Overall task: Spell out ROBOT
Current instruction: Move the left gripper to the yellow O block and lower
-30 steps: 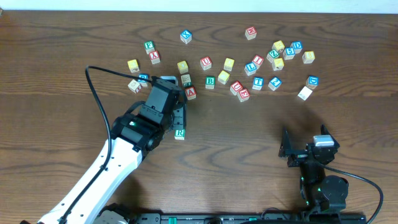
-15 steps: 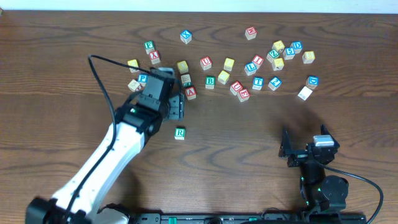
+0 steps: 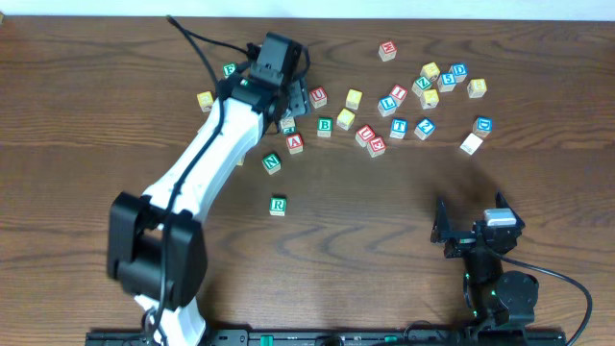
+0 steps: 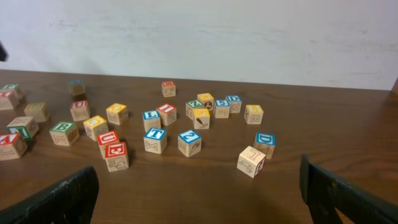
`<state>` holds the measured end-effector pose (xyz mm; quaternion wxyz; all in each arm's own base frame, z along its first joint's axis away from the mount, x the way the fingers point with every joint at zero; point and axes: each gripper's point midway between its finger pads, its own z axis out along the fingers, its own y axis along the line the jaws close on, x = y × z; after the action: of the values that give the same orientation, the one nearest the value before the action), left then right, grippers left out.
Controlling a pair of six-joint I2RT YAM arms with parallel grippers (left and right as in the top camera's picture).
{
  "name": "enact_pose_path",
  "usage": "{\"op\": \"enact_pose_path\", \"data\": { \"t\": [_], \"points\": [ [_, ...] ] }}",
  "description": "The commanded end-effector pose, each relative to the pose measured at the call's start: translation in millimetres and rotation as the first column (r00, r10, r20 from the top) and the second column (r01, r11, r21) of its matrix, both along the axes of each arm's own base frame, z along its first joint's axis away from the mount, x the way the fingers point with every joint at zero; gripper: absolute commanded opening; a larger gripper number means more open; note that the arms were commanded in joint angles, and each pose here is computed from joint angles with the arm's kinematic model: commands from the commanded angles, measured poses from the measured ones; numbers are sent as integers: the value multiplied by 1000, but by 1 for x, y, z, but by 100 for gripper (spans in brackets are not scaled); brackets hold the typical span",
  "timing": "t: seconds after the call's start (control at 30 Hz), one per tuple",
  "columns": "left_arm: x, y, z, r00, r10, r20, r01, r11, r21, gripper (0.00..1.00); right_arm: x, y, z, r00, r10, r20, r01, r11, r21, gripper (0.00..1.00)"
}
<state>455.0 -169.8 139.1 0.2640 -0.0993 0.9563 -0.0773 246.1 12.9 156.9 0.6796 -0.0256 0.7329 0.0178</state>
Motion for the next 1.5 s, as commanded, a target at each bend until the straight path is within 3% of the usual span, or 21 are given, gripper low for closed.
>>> {"op": "enact_pose_path", "data": {
  "t": [0.0, 0.5, 0.87, 0.97, 1.47],
  "points": [
    [21, -3, -11, 994, 99, -36, -100, 994, -37, 73, 0, -1, 0, 1000, -6, 0, 6, 1000, 6, 99],
    [37, 10, -96, 951, 231, -204, -234, 972, 11, 73, 0, -1, 0, 1000, -6, 0, 6, 1000, 6, 99],
    [48, 15, -97, 957, 233, -175, -237, 972, -4, 73, 0, -1, 0, 1000, -6, 0, 6, 1000, 6, 99],
    [49, 14, -97, 959, 225, -170, -229, 973, -4, 64, 0, -1, 0, 1000, -6, 0, 6, 1000, 6, 99],
    [59, 6, -91, 976, 171, -138, -178, 983, -40, 64, 0, -1, 0, 1000, -6, 0, 6, 1000, 6, 99]
  ]
}}
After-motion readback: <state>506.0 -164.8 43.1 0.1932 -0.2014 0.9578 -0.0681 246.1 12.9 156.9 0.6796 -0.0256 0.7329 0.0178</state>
